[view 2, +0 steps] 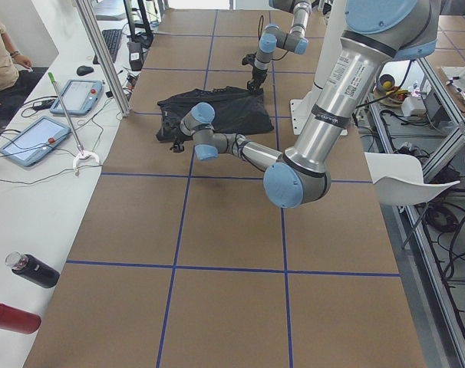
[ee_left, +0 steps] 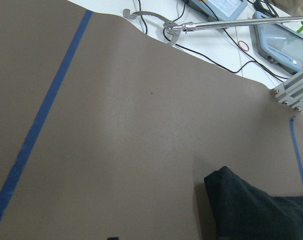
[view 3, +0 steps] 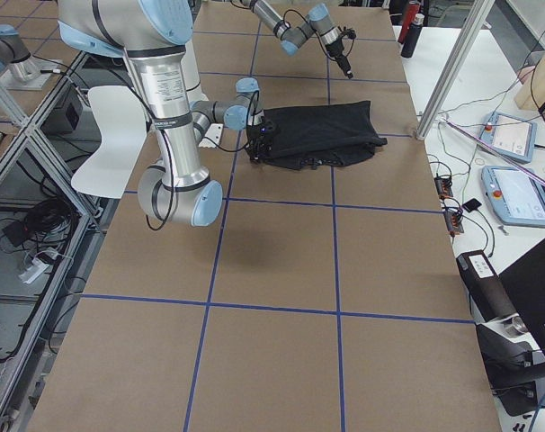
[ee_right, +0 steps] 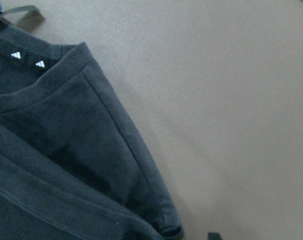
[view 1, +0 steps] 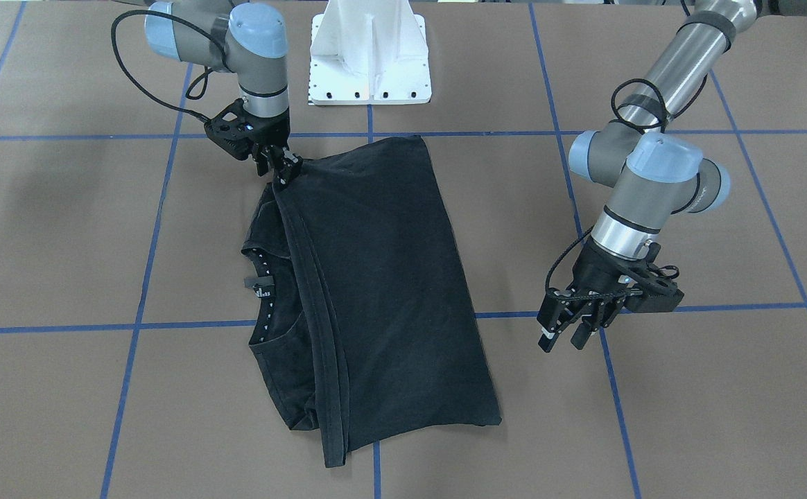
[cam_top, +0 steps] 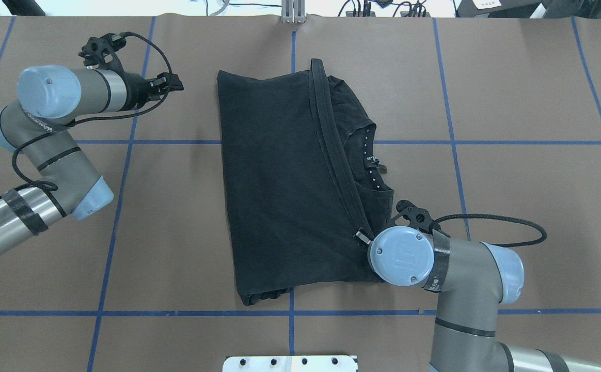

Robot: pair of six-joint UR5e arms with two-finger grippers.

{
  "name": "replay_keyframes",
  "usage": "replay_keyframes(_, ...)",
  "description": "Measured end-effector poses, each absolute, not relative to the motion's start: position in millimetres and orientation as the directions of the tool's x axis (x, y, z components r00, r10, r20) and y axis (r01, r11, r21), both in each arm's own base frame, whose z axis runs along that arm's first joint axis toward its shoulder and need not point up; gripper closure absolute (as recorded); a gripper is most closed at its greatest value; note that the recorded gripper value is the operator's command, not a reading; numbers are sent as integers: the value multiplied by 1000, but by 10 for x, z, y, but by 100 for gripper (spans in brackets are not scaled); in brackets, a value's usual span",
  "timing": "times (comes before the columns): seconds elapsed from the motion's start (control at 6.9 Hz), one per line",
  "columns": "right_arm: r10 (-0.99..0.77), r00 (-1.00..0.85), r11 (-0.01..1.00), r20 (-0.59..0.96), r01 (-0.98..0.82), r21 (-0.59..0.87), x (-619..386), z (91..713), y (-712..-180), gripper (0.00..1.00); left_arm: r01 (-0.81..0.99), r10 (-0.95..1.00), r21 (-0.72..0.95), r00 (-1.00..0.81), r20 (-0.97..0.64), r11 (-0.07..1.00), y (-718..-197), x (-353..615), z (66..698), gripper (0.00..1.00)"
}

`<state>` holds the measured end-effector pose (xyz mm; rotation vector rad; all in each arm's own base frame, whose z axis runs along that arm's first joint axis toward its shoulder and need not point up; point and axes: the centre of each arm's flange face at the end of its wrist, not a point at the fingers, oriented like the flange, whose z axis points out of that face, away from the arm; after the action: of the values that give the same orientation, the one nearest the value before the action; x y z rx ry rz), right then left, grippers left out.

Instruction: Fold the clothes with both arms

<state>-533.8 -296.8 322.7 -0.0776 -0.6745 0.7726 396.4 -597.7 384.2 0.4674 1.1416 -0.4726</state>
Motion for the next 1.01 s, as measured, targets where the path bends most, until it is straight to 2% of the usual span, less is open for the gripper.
replay_keyframes(0.29,665,526,728,531,-617,-299,-5351,3251,-2944,47,576,-117,109,341,-933,810,-5972,3974,3846,27)
replay_keyframes(0.43,664,528,729,529,-617,-298,-5361,3257,-2936,52,576,-117,109,342,-933,810,-5970,3977,3846,27)
replay_keyframes(0.72,663,530,729,529,-616,-298,-5371,3258,-2932,69,576,-117,109,341,-933,810,-5967,3978,3843,27)
replay_keyframes(0.87,663,530,729,529,-616,-297,-5374,3261,-2932,96,576,-117,109,341,-933,810,-5965,3978,3847,27)
replay_keyframes(1.01,664,529,729,529,-616,-298,-5373,3261,-2934,100,575,-117,109,342,-933,811,-5964,3977,3849,27)
